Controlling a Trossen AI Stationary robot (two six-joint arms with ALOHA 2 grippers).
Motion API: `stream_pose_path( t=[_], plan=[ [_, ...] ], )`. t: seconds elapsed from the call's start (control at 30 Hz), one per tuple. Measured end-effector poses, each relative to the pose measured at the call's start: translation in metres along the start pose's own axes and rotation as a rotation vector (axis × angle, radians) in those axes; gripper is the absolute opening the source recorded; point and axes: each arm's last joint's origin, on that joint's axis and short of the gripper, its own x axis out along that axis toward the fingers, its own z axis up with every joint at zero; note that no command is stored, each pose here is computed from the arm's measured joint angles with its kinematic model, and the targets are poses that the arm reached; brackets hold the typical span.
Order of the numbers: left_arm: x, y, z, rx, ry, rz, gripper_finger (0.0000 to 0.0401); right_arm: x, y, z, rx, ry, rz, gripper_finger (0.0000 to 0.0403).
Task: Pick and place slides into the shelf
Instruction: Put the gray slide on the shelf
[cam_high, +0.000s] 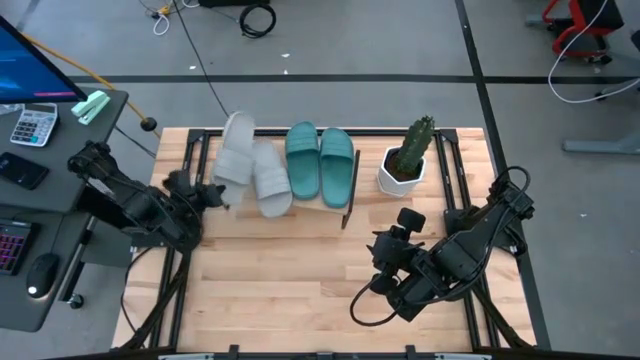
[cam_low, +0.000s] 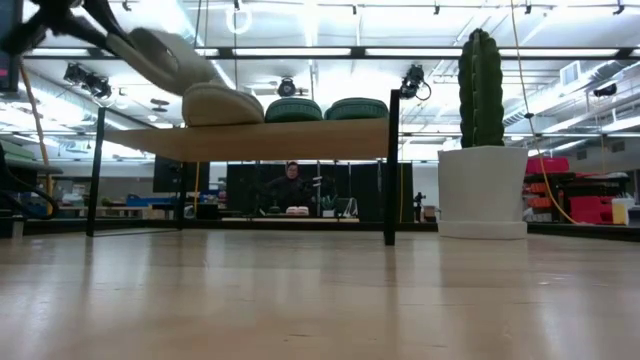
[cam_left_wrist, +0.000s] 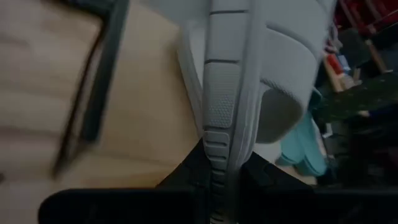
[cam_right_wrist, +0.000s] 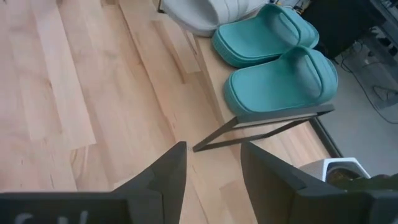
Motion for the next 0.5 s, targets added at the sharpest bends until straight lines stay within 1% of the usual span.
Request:
stream_pose_path(
  t=[0.1,0.2,0.3,0.43,0.5],
  plan=[
    [-0.009,-0.011,0.011,0.056,-0.001,0.038,0.0038,0.0,0.001,0.001,0.01,-0.005,0.006,0.0158],
    [-0.015,-0.021,0.013,0.05,0.034,0.042,0.0038,0.0,0.002,0.001,0.019,-0.009,0.012,0.0158],
    [-0.016,-0.026,0.006,0.071,0.053,0.059,0.0038,0.0,0.002,0.001,0.028,-0.01,0.013,0.0158],
    [-0.011,-0.028,-0.011,0.122,0.108,0.159,0.0038,0.0,0.002,0.001,0.068,-0.011,0.013,0.0158],
    [-0.01,-0.029,-0.017,0.142,0.116,0.186,0.0038,0.0,0.002,0.001,0.084,-0.011,0.014,0.0158]
  ],
)
